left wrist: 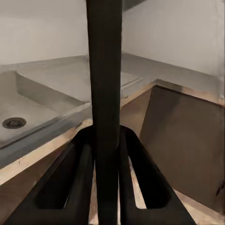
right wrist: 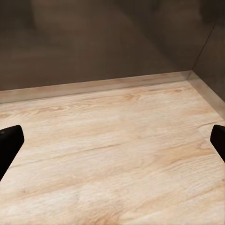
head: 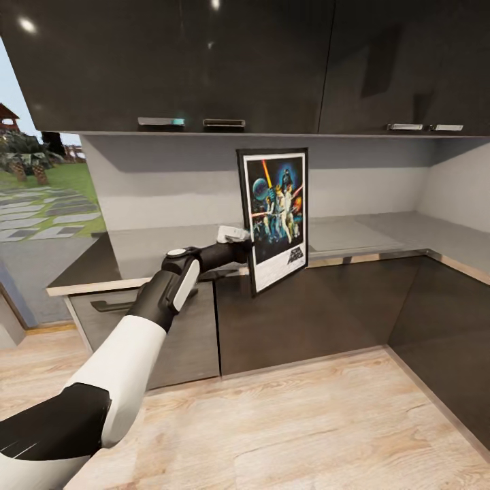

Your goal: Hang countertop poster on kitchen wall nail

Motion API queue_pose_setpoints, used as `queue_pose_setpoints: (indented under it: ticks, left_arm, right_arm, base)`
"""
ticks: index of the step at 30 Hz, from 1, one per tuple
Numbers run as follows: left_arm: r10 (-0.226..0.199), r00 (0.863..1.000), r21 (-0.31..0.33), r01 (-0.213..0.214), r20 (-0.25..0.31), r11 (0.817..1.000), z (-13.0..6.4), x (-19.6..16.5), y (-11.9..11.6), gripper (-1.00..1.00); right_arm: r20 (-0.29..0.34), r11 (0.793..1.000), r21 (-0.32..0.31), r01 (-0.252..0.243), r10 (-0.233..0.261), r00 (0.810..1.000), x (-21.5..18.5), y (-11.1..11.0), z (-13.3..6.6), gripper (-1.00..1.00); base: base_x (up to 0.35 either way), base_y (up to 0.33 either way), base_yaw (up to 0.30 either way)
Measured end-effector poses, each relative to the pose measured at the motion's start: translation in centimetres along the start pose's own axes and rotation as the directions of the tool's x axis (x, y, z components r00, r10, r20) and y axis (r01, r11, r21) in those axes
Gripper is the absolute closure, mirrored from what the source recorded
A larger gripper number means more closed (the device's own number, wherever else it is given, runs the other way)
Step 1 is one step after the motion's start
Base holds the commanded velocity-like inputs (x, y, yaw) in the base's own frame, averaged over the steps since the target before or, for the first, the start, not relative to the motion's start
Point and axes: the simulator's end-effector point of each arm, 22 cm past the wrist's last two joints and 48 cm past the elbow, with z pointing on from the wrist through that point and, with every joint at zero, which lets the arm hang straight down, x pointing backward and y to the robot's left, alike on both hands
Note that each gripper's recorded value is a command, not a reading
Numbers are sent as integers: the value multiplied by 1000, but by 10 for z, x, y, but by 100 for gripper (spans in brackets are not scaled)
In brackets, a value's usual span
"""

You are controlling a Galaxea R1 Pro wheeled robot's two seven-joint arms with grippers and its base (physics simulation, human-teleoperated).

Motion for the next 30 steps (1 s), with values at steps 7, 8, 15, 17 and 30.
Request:
queue_pose_setpoints:
  ticks: [7, 8, 15, 17, 30]
  left_arm:
    - [-12, 998, 207, 25, -60, 978, -24, 24, -14, 100]
    - [-17, 997, 233, 33, -69, 972, -28, 28, -16, 100]
    - [-34, 994, 442, 78, -106, 893, -58, 51, -41, 100]
    - [-23, 995, 464, 64, -93, 884, -63, 57, -44, 100]
    - [-7, 993, 569, 71, -114, 819, -134, 149, -46, 100]
  right_arm:
    - [-2, 1000, -2, 4, -4, 1000, 0, -1, 0, -100]
    - [-2, 1000, -3, 5, -5, 1000, 0, -2, 0, -100]
    - [3, 1000, -19, 13, -13, 1000, -4, -2, 3, -100]
    - [-10, 999, -47, 22, -22, 1000, -4, 0, 7, -100]
    - [-67, 893, -451, 19, -55, 996, -88, 65, 22, -100]
  base:
    - [0, 0, 0]
    - [0, 0, 0]
    - [0, 0, 0]
    - [0, 0, 0]
    - [0, 0, 0]
